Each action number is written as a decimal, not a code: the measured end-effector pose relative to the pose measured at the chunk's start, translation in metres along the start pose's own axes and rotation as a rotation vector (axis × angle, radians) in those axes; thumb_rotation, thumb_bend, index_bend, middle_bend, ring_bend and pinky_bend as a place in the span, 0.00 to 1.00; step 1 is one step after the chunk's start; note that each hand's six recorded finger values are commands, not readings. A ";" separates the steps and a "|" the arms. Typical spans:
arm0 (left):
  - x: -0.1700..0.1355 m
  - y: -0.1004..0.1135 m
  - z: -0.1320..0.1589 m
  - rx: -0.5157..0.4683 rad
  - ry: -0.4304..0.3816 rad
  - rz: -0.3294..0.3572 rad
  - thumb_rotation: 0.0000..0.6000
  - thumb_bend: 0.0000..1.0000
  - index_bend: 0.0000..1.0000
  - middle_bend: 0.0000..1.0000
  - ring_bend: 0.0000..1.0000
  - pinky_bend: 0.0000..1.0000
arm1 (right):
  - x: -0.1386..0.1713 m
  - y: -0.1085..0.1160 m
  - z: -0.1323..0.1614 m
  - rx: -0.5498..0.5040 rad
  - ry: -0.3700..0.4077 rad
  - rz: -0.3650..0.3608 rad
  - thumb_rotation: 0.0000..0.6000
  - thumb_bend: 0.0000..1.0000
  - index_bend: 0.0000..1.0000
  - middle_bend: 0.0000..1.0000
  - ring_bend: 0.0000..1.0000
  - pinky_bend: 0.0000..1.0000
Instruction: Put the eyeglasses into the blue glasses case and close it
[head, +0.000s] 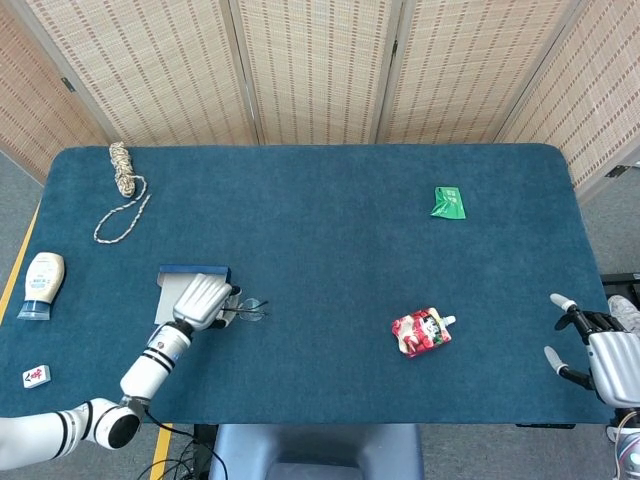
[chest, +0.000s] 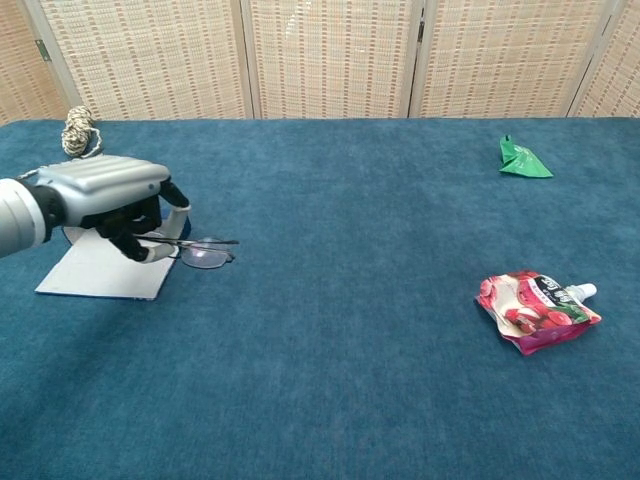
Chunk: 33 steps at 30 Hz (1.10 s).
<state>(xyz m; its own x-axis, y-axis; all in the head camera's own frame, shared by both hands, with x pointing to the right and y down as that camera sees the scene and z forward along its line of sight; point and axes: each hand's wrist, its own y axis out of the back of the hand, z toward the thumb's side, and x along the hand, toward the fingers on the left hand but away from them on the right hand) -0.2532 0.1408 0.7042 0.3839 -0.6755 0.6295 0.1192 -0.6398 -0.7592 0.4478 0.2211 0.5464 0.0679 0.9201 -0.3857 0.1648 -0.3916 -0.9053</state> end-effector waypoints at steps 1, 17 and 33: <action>-0.001 -0.001 -0.005 0.006 0.009 -0.002 1.00 0.43 0.66 0.98 0.98 1.00 | 0.000 0.000 0.001 0.000 0.002 0.000 1.00 0.29 0.17 0.47 0.38 0.30; 0.005 -0.018 -0.086 0.096 0.139 -0.033 1.00 0.43 0.49 0.96 0.96 1.00 | 0.003 0.002 0.000 0.007 -0.011 -0.003 1.00 0.29 0.17 0.47 0.38 0.30; -0.002 -0.020 -0.099 0.225 0.191 -0.065 1.00 0.19 0.02 0.92 0.92 0.99 | 0.003 0.003 -0.002 0.005 -0.014 -0.006 1.00 0.29 0.17 0.47 0.38 0.30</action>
<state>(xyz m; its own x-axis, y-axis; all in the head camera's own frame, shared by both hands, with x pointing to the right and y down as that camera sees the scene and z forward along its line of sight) -0.3470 0.1189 0.7346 0.1919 -0.7065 0.6812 0.3460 -0.6008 -0.7206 0.4506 0.2228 0.5433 0.0532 0.9223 -0.3828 0.1600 -0.3863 -0.9084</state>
